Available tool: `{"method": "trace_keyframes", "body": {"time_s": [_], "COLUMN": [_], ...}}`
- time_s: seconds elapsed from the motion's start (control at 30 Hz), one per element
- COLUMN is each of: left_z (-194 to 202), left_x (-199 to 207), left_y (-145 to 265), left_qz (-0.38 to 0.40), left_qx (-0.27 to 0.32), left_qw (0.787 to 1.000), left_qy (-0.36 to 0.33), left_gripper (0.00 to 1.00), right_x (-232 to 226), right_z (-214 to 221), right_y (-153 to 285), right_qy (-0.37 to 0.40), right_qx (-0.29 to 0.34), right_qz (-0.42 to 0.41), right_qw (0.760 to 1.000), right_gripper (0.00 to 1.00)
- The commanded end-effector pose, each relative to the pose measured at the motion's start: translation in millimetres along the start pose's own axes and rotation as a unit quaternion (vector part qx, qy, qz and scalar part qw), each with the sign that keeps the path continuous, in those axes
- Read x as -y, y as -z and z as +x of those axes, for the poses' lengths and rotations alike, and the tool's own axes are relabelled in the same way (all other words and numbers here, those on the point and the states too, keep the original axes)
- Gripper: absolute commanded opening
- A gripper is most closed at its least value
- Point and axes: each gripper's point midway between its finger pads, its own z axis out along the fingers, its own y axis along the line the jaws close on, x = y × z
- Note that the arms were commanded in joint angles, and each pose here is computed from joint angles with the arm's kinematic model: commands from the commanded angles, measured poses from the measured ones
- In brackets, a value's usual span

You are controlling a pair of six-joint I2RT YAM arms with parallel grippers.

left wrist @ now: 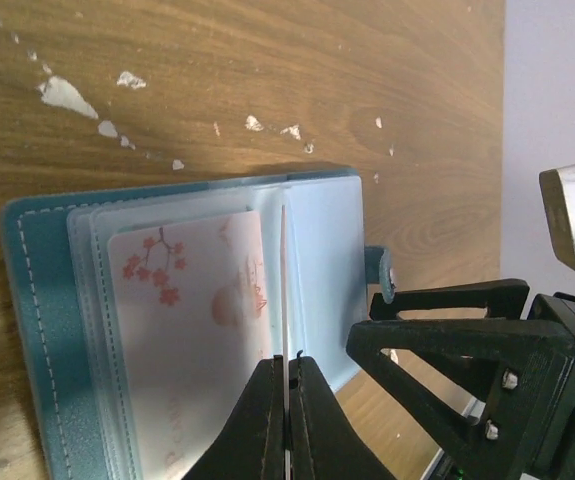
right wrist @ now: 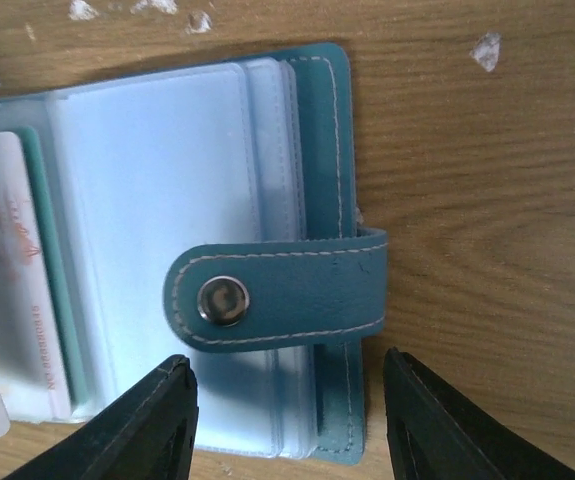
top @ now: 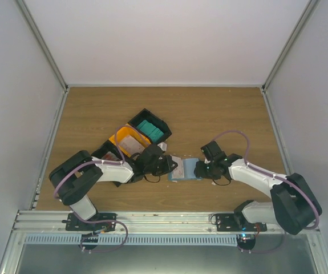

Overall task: Put the credit cards into the card holder
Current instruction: Insert the credit card into the card holder.

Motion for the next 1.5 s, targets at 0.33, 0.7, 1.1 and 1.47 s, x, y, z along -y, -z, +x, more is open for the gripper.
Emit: {"method": "trace_keyframes", "body": {"time_s": [0.33, 0.7, 1.1, 1.47], "left_z": [3, -4, 1, 6], "left_x": [10, 6, -18, -23], "left_y": [-21, -32, -31, -23], "left_qz": [0.026, 0.009, -0.032, -0.045], "left_qx": [0.03, 0.043, 0.052, 0.053], "left_qw": [0.999, 0.999, 0.998, 0.997], "left_qy": [0.02, 0.018, 0.032, 0.046], "left_gripper": [0.0, 0.0, 0.0, 0.0], "right_x": [5, 5, 7, 6], "right_z": [12, 16, 18, 24], "right_y": [-16, -18, -19, -25], "right_qy": [0.007, 0.003, -0.002, 0.001], "right_qx": [-0.026, -0.033, -0.036, -0.053], "right_qz": [-0.001, -0.005, -0.002, -0.004], "right_qw": [1.0, 0.999, 0.999, 0.999], "right_gripper": [0.37, 0.32, 0.32, 0.32]}}
